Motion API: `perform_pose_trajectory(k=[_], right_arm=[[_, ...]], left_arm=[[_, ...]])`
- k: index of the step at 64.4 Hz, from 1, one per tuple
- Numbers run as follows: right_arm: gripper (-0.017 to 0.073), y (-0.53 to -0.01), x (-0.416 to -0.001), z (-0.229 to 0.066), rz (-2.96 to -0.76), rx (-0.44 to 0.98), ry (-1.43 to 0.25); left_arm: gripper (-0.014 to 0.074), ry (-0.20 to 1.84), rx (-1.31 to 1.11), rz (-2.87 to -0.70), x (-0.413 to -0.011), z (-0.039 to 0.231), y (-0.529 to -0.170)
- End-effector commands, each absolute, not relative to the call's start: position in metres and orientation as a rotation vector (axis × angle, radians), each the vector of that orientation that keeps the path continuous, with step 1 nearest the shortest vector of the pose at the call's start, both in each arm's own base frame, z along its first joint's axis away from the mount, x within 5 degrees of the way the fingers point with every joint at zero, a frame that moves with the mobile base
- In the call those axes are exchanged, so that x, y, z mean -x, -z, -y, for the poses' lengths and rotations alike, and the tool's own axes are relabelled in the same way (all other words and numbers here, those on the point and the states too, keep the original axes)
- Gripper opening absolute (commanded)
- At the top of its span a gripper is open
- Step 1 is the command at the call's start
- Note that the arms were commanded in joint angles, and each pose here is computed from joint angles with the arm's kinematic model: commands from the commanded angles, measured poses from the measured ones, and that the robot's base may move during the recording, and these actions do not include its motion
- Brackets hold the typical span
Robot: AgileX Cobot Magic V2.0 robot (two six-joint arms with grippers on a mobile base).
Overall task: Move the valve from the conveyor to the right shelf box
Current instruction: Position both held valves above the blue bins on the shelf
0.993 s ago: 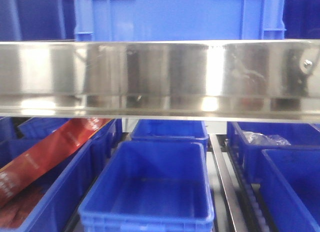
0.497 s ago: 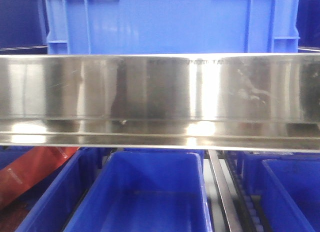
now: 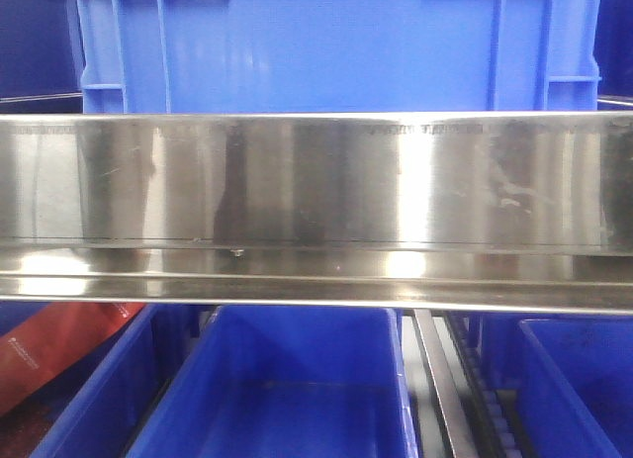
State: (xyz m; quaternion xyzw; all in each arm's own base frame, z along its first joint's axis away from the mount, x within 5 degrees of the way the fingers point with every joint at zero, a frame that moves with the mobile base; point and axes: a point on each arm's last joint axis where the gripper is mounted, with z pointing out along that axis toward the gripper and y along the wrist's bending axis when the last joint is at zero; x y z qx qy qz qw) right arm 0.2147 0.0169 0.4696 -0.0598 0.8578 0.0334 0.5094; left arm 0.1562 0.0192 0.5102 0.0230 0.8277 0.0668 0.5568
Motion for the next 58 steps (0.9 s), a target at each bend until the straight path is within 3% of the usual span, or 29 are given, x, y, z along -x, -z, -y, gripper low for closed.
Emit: perform_pose_trajectory(k=[1,58], right_arm=[[-0.0154,-0.4827,-0.2117,-0.0153,-1.973,0.136,-0.065],[-0.0154,-0.4827,-0.2117,-0.0153,-1.973,0.136,-0.065]], left_arm=[[-0.0111,-0.153,-0.052,-1.881,-0.1532,-0.0176,-0.5191],[-0.0111,-0.145,-0.052,-1.882,-0.1532,-0.0171,-0.5189]])
